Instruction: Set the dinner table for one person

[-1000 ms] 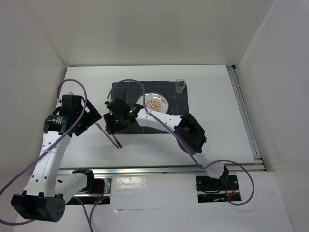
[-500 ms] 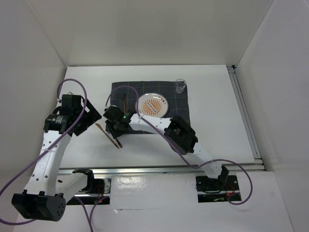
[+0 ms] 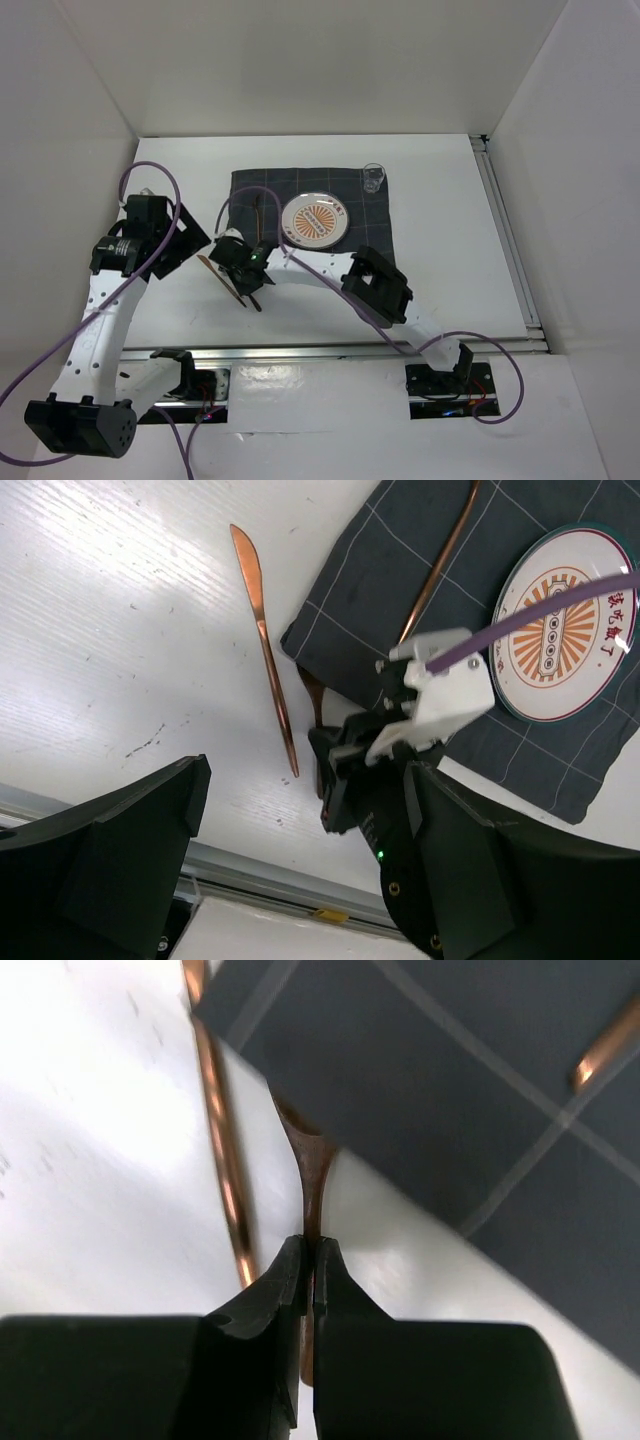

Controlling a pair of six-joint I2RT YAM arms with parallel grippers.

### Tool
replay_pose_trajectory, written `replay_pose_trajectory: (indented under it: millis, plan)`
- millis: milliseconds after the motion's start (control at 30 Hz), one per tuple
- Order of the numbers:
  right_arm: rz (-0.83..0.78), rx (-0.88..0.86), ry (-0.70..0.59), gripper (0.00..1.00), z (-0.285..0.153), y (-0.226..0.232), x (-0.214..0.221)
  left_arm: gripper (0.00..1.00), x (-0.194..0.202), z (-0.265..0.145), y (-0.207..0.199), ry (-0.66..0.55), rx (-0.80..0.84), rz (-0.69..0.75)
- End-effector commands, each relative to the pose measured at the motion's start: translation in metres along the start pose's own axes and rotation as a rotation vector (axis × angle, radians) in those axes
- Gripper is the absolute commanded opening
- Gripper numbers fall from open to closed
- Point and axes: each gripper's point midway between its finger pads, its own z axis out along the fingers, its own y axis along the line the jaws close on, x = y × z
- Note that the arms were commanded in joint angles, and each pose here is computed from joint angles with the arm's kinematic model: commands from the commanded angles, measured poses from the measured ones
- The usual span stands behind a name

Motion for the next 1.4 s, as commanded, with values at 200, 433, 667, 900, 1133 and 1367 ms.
replay_pose_trajectory:
  millis: [200, 433, 667, 900, 1133, 1367]
  plan:
    - [-0.155, -0.06, 0.067, 0.0, -0.076, -0.014, 0.05, 0.98, 0.001, 0.003, -0.005, 0.004, 0.027, 0.009]
    - [-0.025, 0.063, 0.077, 0.0, -0.14, -0.057, 0.083, 0.96, 0.006, 0.003, -0.022, 0.047, 0.112, -0.001]
    - [0.373, 0.317, 0.03, 0.0, -0.184, -0.17, 0.09, 0.96, 0.023, 0.023, -0.016, 0.097, 0.088, -0.002]
    - [0.517, 0.348, -0.105, 0.0, -0.182, -0.272, 0.031, 0.96, 0.041, 0.04, -0.009, 0.158, 0.046, 0.047]
    - [0.526, 0.409, -0.086, 0.0, -0.133, -0.35, 0.005, 0.95, 0.046, 0.048, 0.004, 0.152, -0.016, 0.024]
    - [0.509, 0.374, -0.071, 0.0, -0.093, -0.361, -0.006, 0.95, 0.052, 0.048, 0.007, 0.169, -0.024, 0.033]
